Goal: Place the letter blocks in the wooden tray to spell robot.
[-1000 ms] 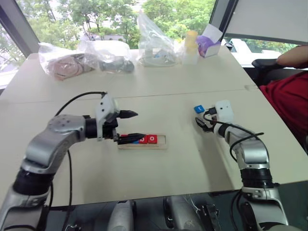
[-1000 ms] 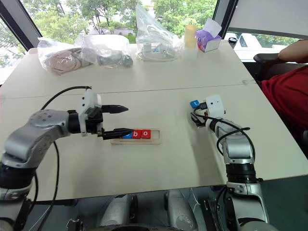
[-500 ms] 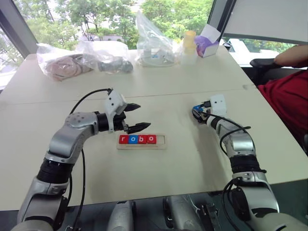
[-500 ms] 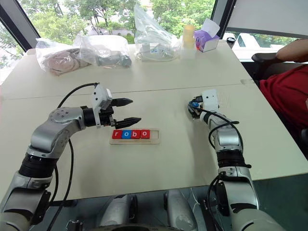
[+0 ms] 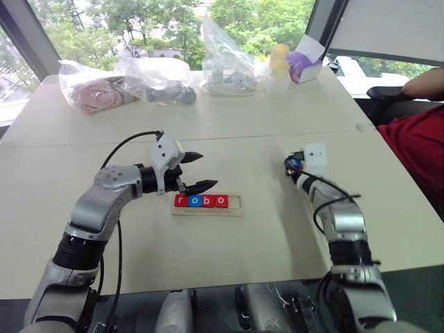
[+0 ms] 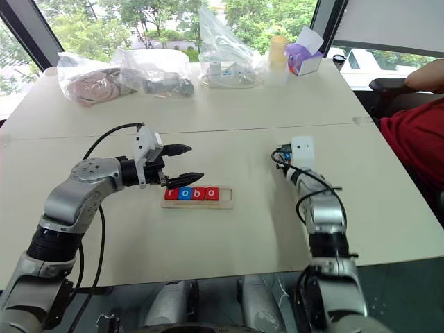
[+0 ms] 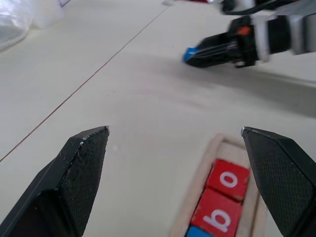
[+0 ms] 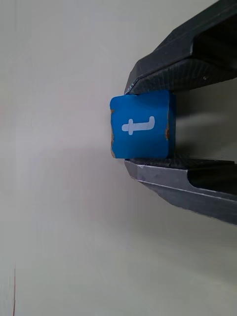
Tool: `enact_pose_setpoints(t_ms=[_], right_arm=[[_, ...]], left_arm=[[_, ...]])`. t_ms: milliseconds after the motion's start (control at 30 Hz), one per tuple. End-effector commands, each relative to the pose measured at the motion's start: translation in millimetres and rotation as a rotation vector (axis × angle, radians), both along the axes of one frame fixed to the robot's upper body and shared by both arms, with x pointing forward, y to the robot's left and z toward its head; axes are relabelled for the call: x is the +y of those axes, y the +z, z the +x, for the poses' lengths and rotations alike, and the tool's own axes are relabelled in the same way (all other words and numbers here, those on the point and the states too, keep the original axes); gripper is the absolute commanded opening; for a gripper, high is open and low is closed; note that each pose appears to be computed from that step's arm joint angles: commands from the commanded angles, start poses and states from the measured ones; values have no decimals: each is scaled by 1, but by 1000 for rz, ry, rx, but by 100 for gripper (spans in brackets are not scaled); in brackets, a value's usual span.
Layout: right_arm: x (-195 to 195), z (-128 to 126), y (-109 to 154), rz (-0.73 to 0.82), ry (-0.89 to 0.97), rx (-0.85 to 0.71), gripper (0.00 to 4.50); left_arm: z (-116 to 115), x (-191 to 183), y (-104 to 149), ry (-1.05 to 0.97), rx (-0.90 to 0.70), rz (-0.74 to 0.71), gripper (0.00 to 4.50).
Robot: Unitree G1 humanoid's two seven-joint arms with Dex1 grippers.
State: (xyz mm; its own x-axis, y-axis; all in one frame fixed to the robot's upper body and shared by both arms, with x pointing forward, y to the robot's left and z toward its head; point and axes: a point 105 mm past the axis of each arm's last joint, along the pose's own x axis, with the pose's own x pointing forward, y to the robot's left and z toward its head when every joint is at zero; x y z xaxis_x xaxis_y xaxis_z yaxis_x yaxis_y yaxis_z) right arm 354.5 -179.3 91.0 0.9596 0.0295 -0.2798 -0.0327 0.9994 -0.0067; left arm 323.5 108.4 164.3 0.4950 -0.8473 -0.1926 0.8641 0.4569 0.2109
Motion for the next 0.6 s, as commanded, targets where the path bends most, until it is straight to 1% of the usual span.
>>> enact_pose_setpoints(t_ms=[33,200,267,333,400,433,467,533,567,600], right_arm=[[20,-30,21,18,-4,-32,120],[33,-63,12,58,-2,65,120],[38,-67,7,62,9,91,120],[39,-66,5,69,5,102,120],[43,-65,-1,83,15,123,225],[45,-65,-3,81,26,131,253],[46,-65,-4,76,37,140,318],[43,-63,-2,42,35,138,421],[41,-61,0,35,32,128,442],[36,-58,8,21,45,97,442]], left_arm=[[-10,-6,5,-57,-38,28,450],[-25,-13,-4,-141,-10,104,450],[-27,-16,-4,-154,-4,93,450],[-26,-18,-3,-151,-7,83,450],[-24,-20,-2,-144,-13,77,450],[-24,-21,-1,-144,-14,74,450],[-24,-21,-1,-144,-15,72,450],[-24,-21,1,-144,-17,70,450],[-25,-20,2,-142,-18,70,450],[-26,-17,3,-139,-17,71,450]])
